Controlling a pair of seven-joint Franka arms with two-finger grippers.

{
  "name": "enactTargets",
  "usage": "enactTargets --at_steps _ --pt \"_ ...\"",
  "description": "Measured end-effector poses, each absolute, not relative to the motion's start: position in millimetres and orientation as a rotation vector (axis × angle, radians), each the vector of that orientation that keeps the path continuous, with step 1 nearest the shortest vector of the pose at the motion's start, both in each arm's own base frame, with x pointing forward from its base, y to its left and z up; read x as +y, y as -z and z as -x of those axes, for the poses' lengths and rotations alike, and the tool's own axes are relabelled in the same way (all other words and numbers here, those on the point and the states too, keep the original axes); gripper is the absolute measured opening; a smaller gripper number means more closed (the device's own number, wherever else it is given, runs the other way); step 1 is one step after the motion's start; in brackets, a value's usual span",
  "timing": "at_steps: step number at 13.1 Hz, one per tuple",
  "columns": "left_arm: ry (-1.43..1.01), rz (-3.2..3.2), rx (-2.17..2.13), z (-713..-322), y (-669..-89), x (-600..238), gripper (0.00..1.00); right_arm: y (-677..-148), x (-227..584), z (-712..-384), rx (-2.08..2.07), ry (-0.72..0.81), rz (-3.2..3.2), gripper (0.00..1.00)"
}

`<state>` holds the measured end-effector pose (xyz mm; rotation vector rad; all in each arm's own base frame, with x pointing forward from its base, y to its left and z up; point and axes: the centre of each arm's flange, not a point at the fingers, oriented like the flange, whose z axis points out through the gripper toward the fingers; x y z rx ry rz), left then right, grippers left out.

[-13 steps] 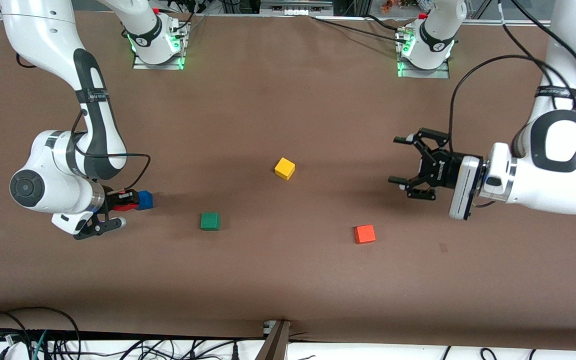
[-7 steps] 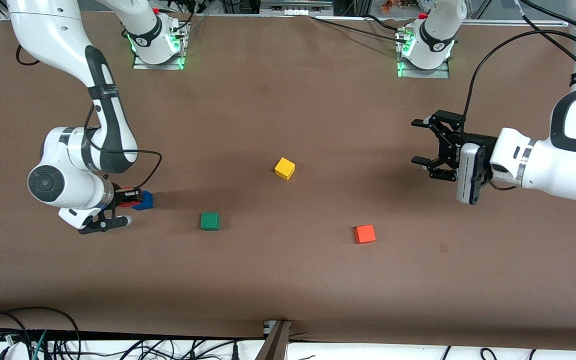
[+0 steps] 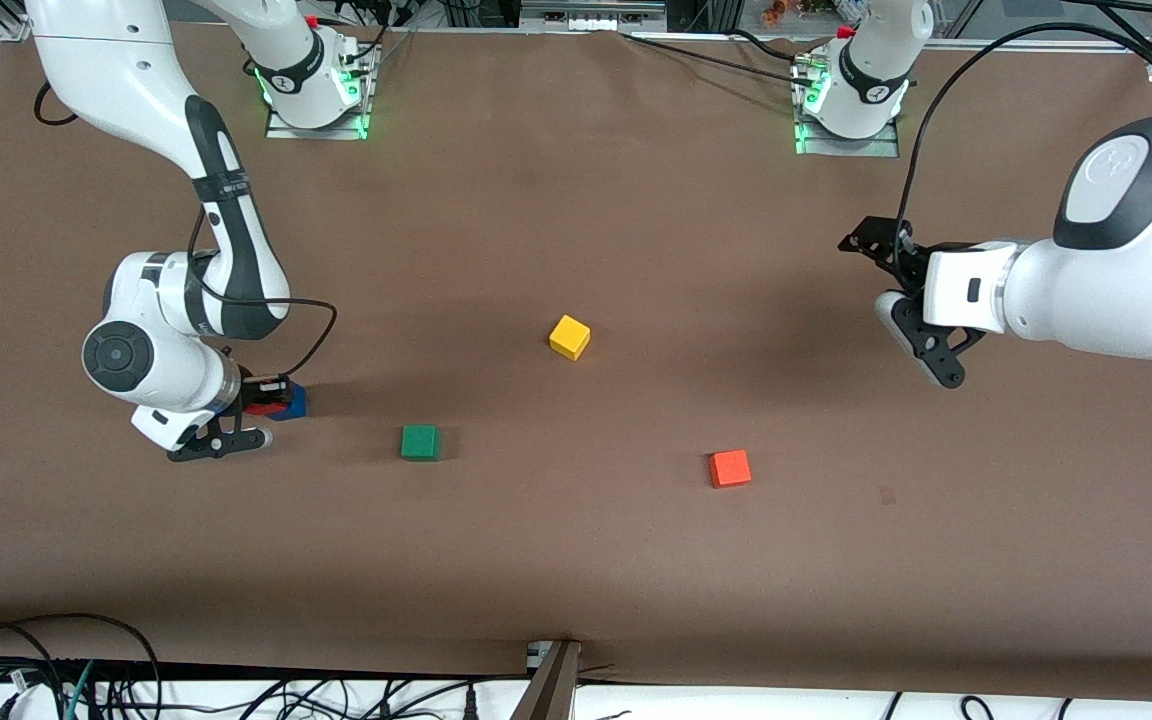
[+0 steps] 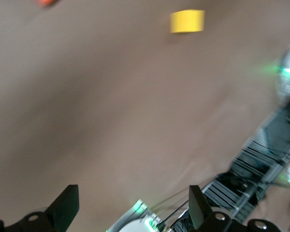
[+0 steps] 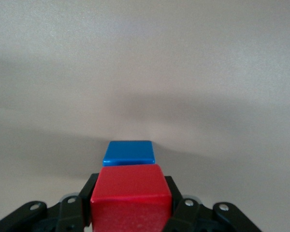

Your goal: Pass red block to right arm, stack on blue

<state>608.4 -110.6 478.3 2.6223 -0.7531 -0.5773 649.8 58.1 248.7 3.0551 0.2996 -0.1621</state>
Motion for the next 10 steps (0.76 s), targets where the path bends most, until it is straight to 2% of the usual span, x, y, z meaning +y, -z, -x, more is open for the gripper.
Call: enactTargets --at_steps 5,10 --pt "0.603 -2.926 -0.359 -617.2 -476.3 -89.2 1.0 -240.3 58.1 -643.6 0.317 0.133 -3.041 0.58" --pt "0.457 -3.051 -0.17 -615.3 -508.9 -101.8 1.0 -236.1 66.7 -638.9 0.308 0.142 -3.04 0.58"
